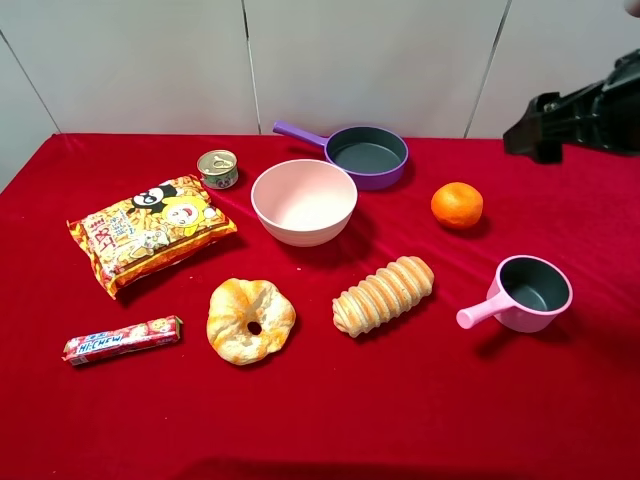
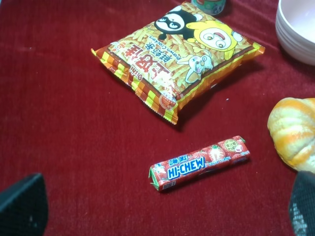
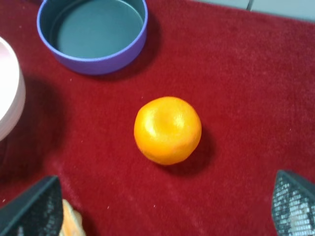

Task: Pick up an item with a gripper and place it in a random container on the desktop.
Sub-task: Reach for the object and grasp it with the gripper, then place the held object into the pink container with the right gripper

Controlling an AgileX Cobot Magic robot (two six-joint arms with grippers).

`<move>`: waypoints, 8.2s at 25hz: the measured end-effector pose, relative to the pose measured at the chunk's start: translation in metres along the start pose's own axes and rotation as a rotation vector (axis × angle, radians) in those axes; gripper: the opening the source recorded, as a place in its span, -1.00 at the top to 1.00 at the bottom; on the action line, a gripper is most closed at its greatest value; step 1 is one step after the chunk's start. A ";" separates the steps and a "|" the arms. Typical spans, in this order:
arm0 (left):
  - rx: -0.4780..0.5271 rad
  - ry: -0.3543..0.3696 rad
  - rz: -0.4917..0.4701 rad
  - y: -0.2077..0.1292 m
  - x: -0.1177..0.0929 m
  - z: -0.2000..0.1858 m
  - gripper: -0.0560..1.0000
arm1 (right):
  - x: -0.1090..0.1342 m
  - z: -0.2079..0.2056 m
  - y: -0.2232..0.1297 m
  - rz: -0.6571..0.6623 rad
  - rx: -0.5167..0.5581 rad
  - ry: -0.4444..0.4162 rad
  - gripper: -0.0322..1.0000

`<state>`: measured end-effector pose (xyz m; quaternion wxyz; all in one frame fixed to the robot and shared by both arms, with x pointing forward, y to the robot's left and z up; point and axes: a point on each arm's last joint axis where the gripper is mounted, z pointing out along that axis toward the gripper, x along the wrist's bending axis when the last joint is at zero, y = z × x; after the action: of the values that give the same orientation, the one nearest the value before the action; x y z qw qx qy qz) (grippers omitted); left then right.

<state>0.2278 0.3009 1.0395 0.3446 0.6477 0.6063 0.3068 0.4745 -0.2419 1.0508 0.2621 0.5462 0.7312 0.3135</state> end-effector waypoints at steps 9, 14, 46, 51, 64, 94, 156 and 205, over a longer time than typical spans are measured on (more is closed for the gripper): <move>0.000 0.000 -0.001 0.000 0.000 0.000 -0.95 | 0.015 0.033 0.020 -0.062 0.030 0.045 -0.30; 0.000 0.000 -0.001 0.000 0.000 0.000 -0.95 | 0.016 0.053 0.024 -0.070 0.058 0.047 -0.30; 0.000 0.000 -0.001 0.000 0.000 0.000 -0.95 | 0.016 0.154 -0.005 -0.078 0.262 0.051 -0.30; 0.000 0.000 -0.001 0.000 0.000 0.000 -0.95 | 0.010 0.165 -0.013 -0.069 0.280 0.038 -0.30; 0.000 0.000 -0.001 0.000 0.000 0.000 -0.95 | 0.007 0.190 -0.029 -0.063 0.295 0.032 -0.30; 0.000 0.000 0.000 0.000 0.000 0.000 -0.95 | 0.007 0.202 -0.038 -0.069 0.294 0.033 -0.28; 0.000 0.000 0.000 0.000 0.000 0.000 -0.95 | 0.039 0.153 0.000 -0.214 0.212 0.082 -0.11; 0.000 0.000 -0.001 0.000 0.000 0.000 -0.95 | 0.192 0.174 0.044 -0.550 0.160 0.303 -0.11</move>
<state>0.2278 0.3009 1.0395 0.3447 0.6474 0.6066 0.3066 0.5778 -0.0183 0.9600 0.1813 0.2941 0.9044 0.2502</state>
